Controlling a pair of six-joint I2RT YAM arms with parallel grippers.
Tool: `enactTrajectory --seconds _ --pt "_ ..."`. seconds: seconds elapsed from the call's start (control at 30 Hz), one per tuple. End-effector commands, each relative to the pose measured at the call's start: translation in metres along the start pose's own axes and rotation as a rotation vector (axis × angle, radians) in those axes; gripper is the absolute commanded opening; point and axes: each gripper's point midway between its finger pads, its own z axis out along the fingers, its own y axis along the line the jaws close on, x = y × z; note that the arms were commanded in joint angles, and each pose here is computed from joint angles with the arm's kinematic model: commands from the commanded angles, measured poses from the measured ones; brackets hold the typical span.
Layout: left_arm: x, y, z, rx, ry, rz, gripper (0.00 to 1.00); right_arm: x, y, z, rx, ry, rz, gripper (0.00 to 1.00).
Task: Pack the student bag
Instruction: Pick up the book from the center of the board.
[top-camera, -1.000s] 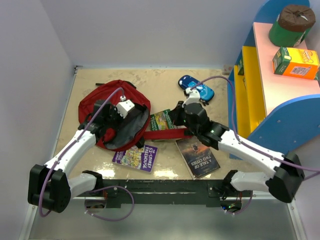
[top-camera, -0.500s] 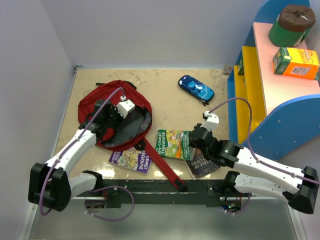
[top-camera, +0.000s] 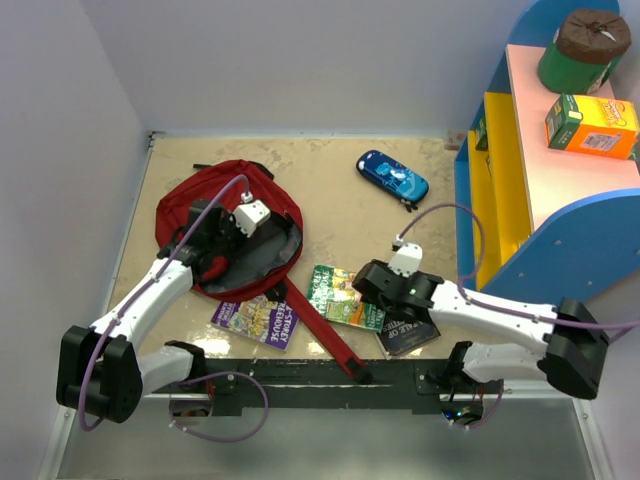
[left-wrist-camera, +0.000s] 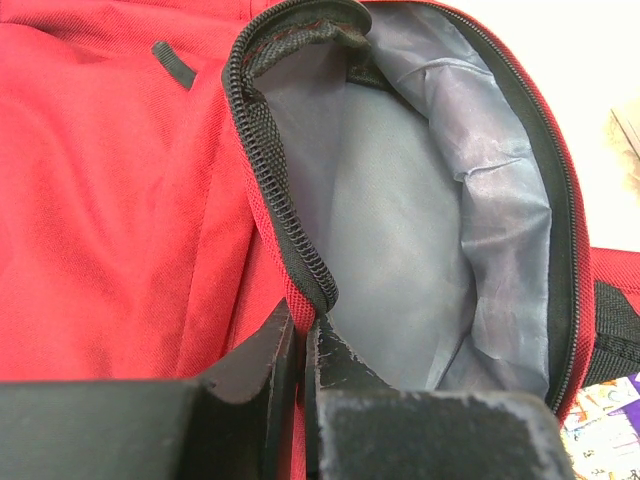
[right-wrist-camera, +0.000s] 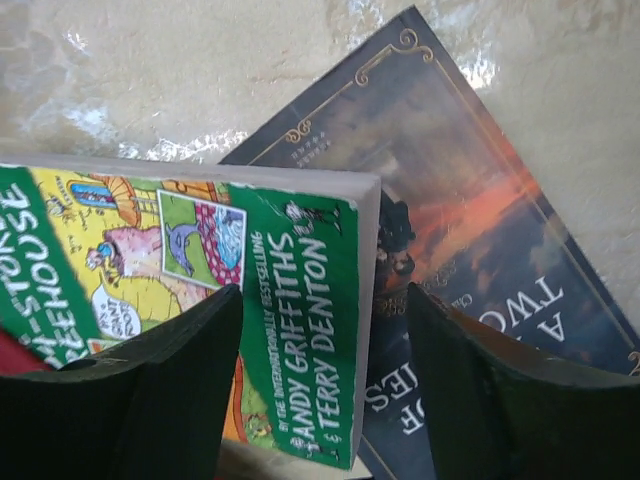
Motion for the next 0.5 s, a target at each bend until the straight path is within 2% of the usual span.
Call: enactTrajectory --seconds 0.0,0.1,0.2,0.47 --pt "-0.019 0.004 -0.006 0.002 -0.053 0.016 0.0 0.009 -0.004 -0.013 -0.109 0.037 0.198 0.77" --pt "-0.02 0.003 -0.007 0.011 -0.056 0.019 0.0 0.014 0.001 -0.019 -0.234 0.053 0.25 0.89" --pt "-0.024 0.003 -0.008 0.016 -0.062 0.018 0.0 0.02 0.002 -0.017 -0.265 0.059 0.265 0.99" --pt "-0.028 0.005 -0.01 0.017 -0.067 0.02 0.0 0.023 0.021 0.007 -0.208 0.038 0.172 0.99"
